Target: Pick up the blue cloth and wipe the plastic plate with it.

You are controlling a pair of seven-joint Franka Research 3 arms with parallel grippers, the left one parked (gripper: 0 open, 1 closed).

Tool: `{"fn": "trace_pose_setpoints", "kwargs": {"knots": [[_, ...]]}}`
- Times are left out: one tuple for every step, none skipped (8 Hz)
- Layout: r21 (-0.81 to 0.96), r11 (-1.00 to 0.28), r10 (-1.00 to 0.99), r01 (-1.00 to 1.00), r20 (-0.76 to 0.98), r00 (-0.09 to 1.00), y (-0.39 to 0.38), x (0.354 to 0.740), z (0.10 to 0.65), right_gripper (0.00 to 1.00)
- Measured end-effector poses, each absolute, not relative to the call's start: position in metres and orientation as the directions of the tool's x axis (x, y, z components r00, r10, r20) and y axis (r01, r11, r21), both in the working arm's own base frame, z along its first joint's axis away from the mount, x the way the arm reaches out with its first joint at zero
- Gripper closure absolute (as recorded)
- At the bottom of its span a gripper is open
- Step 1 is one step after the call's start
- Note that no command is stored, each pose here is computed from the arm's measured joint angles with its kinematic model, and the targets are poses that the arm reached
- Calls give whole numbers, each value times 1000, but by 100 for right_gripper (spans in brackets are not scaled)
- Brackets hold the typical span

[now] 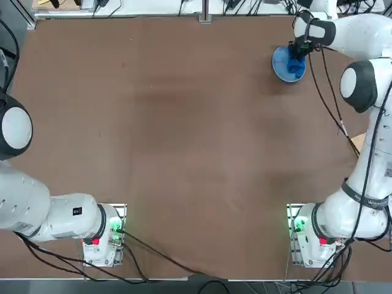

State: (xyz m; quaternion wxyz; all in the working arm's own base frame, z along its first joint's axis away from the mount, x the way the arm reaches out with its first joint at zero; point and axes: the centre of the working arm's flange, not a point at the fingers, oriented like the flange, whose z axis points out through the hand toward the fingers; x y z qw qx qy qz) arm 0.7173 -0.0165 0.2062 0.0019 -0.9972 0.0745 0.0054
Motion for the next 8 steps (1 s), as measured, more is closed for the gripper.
{"fn": "trace_pose_setpoints", "kwargs": {"knots": [[-22,-987,-157,-158,-30,987,-9,716,207,90],[-45,-985,-166,-168,-37,985,0,716,208,90],[-65,-982,-173,-176,-39,984,9,716,208,90],[-78,-981,-174,-176,-27,984,16,718,211,90],[-82,-982,-173,-173,0,985,17,722,217,90],[-84,-982,-171,-168,25,985,14,727,223,90],[-83,-984,-159,-155,43,986,10,732,230,90],[-79,-988,-137,-132,59,989,6,735,237,90]]}}
